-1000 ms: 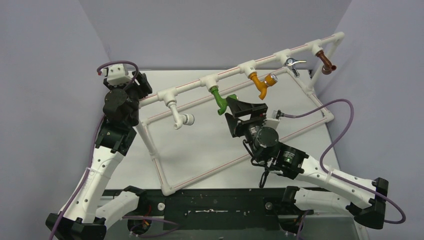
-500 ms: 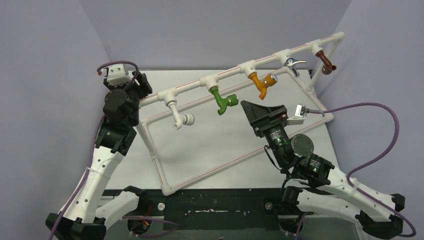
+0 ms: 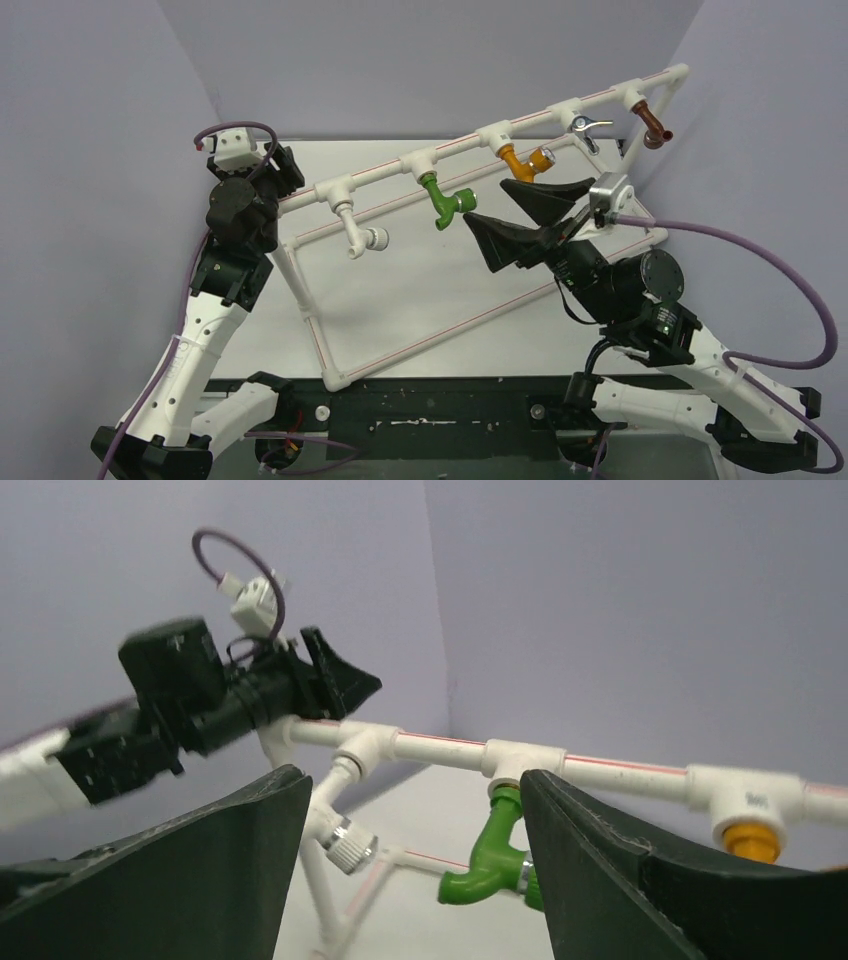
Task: Install the water faucets
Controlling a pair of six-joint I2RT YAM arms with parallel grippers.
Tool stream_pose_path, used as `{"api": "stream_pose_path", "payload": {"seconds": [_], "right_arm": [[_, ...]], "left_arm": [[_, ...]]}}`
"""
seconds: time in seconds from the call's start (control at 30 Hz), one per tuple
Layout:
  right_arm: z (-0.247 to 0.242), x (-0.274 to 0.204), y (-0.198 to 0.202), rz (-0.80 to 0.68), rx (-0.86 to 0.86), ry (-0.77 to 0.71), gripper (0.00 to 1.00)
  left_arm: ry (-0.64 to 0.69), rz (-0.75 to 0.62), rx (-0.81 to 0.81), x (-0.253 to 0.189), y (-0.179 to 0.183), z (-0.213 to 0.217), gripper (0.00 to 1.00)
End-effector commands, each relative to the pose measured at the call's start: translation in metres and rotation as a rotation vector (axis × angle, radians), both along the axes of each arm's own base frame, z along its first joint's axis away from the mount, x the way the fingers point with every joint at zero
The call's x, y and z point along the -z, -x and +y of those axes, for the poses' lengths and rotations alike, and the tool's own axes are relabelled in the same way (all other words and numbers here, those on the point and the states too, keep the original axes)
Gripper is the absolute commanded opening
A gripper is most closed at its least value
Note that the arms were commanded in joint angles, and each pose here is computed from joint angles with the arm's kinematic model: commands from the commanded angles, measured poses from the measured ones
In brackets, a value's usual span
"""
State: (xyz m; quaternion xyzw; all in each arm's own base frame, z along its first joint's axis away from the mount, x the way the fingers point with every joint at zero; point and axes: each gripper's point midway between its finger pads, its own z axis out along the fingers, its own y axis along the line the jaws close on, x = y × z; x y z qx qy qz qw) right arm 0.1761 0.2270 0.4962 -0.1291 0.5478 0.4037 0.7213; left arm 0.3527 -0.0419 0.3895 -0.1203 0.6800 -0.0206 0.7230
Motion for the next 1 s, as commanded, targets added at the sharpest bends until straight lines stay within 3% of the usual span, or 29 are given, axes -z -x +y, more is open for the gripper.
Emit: {"api": "stream_pose_path", "payload": {"seconds": [0.0,0.3,0.7,0.97], "right_arm": [[0.023,0.006,0.016,-0.376,-0.082,0.416,0.78],[0.032,0.042,0.016,-0.749,-0.09,0.827,0.8],[0.03,0.086,-0.034,-0.868,0.128,1.186,0.8],[0.037,0.09,-0.053,-0.927,0.352,1.273,0.77]], "left_arm": [[-0.132,0.327,0.044,0.096,0.009,-0.006,0.58],[-0.132,0.327,0.045,0.096,0.009,-0.006,0.58],[-0.134,0.329,0.046,0.096,0.009,-0.007,0.58],[-0.133,0.327,0.044,0.095,0.009,-0.006,0.58]]}}
